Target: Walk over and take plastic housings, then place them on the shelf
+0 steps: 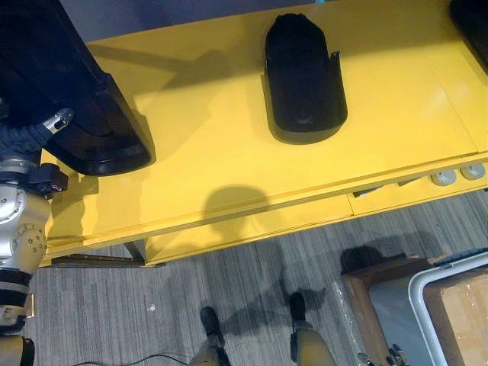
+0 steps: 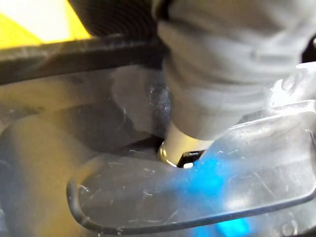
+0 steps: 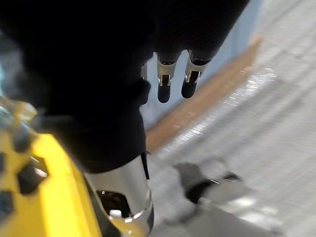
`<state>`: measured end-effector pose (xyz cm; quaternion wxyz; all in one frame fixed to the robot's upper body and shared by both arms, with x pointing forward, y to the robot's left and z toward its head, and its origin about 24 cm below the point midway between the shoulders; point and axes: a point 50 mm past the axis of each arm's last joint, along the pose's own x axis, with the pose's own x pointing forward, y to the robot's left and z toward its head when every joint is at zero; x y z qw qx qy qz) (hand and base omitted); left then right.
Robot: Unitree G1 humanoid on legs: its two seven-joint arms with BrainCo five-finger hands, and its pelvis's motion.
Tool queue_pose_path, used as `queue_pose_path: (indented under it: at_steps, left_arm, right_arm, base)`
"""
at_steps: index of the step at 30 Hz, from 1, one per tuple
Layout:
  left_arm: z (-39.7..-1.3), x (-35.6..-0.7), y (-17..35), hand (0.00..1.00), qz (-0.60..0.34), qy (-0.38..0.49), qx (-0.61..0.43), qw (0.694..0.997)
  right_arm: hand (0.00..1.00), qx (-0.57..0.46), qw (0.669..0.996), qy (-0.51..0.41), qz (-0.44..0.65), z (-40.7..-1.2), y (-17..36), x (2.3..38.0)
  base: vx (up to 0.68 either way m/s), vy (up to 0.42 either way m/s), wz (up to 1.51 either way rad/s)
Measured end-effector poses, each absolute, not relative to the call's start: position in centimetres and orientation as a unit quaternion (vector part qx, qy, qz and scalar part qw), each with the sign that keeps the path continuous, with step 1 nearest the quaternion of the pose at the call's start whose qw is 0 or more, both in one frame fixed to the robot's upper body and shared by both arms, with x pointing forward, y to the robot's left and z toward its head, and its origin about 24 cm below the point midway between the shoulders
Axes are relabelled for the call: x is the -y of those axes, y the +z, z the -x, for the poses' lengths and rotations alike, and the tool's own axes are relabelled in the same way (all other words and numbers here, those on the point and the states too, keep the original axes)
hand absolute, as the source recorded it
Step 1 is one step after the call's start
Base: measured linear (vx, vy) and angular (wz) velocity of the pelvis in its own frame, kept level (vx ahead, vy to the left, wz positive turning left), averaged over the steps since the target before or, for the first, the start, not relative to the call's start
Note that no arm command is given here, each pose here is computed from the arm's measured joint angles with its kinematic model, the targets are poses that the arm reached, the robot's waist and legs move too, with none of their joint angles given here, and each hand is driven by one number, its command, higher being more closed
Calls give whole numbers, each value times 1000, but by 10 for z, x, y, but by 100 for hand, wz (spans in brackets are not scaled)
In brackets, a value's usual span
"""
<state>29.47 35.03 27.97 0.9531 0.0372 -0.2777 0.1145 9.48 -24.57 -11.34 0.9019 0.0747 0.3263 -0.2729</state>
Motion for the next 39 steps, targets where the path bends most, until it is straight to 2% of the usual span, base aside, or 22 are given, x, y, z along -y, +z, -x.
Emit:
queue_pose_path:
  at_steps: [9,10,30,39]
  left_arm:
    - [-303,-361,271,100,-64,132,220,964]
    - [-305,-365,261,0,-71,141,191,969]
    - [-311,-378,277,0,-195,206,178,942]
    - [-325,-363,294,0,-179,229,212,933]
  right_arm:
    - [0,-378,892,-233,-80,-92,-130,230]
    - [0,-378,894,-228,-79,-93,-130,228]
    - [0,-387,891,-220,-84,-90,-134,224]
    - [0,-393,889,-215,-96,-94,-137,219]
  base:
    - [-28,8,1]
    - [0,0,0]
    - [-15,6,-1]
    - [-15,10,-1]
